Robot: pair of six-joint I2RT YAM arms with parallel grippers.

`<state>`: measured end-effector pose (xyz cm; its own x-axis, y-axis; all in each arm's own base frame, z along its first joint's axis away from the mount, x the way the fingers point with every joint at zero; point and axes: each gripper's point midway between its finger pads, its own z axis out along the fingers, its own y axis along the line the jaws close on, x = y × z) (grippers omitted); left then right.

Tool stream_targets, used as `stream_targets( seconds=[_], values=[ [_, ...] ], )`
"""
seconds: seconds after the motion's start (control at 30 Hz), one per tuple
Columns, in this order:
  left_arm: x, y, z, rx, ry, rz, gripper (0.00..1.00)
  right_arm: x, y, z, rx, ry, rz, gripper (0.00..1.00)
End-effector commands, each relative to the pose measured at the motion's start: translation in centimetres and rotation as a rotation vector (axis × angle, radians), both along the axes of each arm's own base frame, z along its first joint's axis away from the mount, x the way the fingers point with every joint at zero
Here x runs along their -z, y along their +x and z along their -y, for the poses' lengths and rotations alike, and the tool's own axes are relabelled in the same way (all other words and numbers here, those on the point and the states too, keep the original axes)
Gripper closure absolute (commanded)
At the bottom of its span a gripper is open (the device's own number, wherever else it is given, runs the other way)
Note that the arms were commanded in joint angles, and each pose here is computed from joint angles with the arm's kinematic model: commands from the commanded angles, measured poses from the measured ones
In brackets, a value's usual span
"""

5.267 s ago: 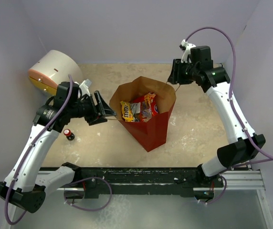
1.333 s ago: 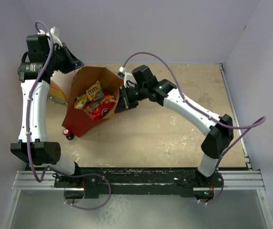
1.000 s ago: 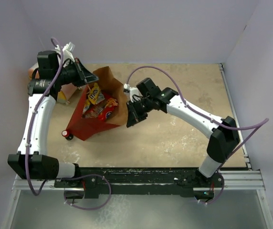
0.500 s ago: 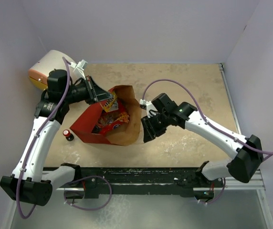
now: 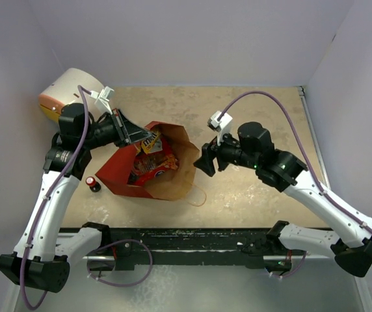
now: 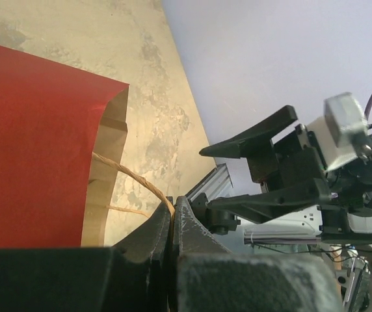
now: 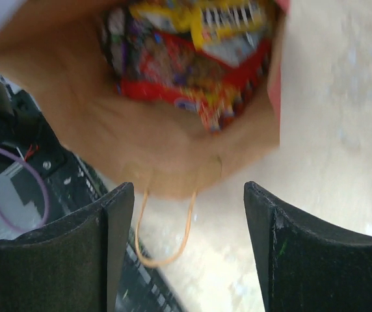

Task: Take the snacks out of the paper bag
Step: Take out the snack from the paper bag.

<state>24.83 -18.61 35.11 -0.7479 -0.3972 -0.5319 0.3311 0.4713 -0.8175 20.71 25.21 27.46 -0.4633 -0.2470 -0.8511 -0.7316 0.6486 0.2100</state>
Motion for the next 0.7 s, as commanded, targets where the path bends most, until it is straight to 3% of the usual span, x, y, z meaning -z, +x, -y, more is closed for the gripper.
stream_targets(
  seconds=[0.0, 0.1, 0.17, 0.37, 0.5, 0.67],
  values=[
    [-1.8, -0.1, 0.2, 0.001, -0.032, 0.065, 1.0, -6.9, 0.0, -5.2, -0.292, 0.207, 0.428, 0.3],
    [-2.1, 0.1, 0.4, 0.014, -0.04, 0.064, 1.0, -6.3, -2.9, -7.3, -0.547, 0.174, 0.664, 0.26],
    [-2.5, 0.0, 0.5, 0.024, -0.042, 0.067, 1.0, -5.5, -3.0, -8.2, -0.623, 0.109, 0.749, 0.24],
    [-2.1, -0.6, 0.5, 0.057, -0.001, 0.053, 1.0, 0.4, -0.5, -10.2, -0.788, -0.141, 0.809, 0.24],
    [-1.6, -0.8, 0.4, 0.055, 0.011, 0.028, 1.0, 2.9, 1.3, -11.1, -0.804, -0.223, 0.873, 0.2],
    [-1.8, -0.7, 0.6, 0.051, -0.021, -0.02, 1.0, 7.2, 5.1, -12.2, -0.843, -0.428, 0.889, 0.2]
  ],
)
